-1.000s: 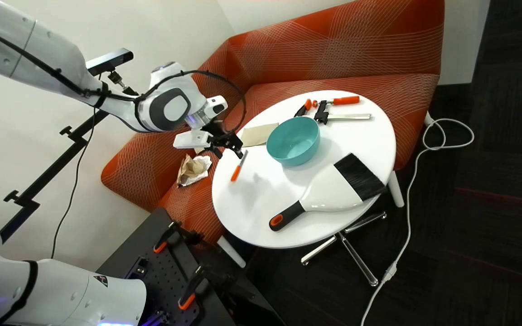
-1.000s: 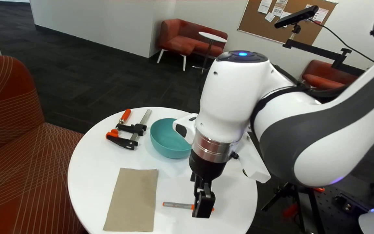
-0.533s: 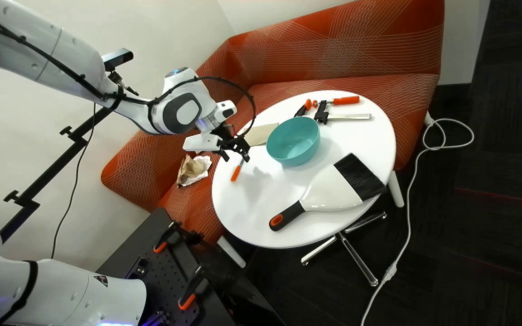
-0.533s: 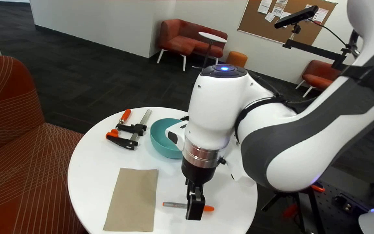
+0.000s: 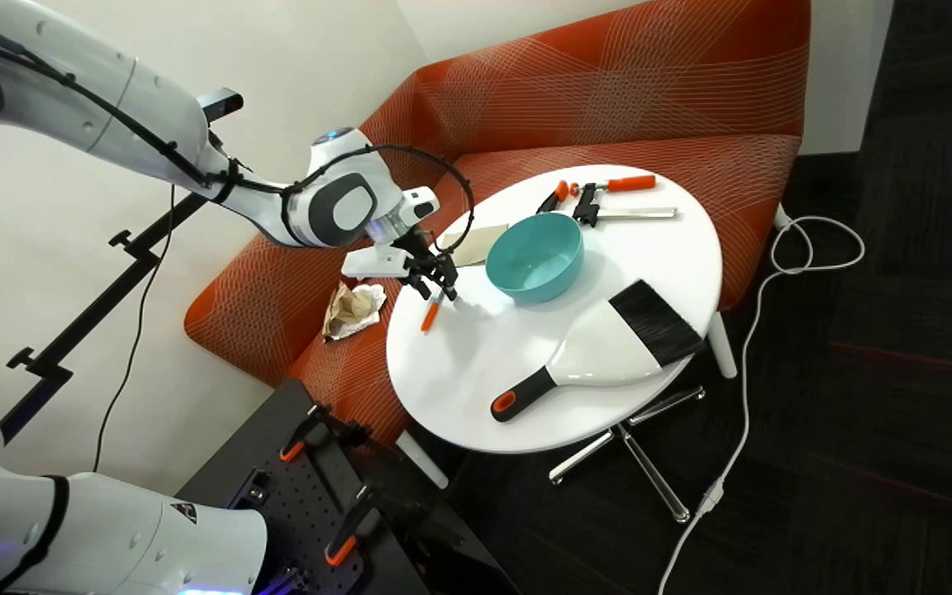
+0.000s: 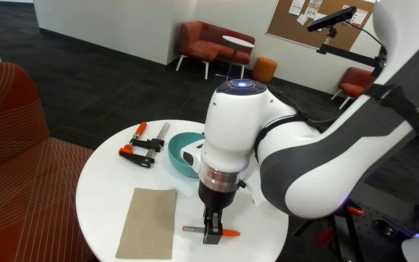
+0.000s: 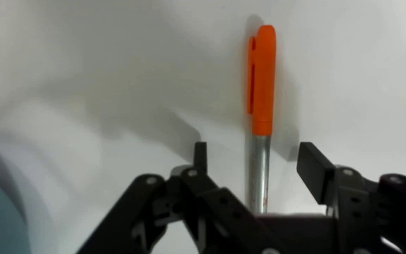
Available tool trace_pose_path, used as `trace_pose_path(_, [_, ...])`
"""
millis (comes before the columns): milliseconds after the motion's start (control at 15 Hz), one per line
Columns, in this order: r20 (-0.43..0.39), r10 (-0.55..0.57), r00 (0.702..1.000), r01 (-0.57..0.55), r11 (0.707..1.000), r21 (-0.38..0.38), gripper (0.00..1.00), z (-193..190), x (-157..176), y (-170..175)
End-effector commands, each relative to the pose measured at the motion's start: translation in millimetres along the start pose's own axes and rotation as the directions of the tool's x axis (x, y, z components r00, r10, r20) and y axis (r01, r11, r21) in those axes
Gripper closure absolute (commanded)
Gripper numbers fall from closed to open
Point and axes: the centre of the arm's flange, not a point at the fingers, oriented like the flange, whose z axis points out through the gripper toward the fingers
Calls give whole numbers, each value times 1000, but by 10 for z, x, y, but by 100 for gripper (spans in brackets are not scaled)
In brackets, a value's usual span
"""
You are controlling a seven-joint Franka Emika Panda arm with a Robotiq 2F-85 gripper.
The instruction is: Pick up the marker and put it in the bowl
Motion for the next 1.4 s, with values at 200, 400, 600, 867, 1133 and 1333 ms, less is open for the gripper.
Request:
trace_pose_path(200, [-20, -13, 1000, 13, 1000, -9, 86, 13, 75, 61])
trace_pose_path(400, [-25, -9, 1000, 9, 1000, -11, 100, -35, 67, 43])
trace_pose_path(600, [-46, 27, 999, -27, 1000, -11, 97, -280, 15, -40])
trace_pose_path(867, [-102, 79, 992, -82, 996, -24, 97, -751, -14, -44])
trace_pose_path(1133, [-186, 225, 956, -238, 970, -50, 97, -1211, 0, 136])
trace_pose_path(1333, [-261, 360, 896, -389, 919, -68, 97, -1515, 9, 351])
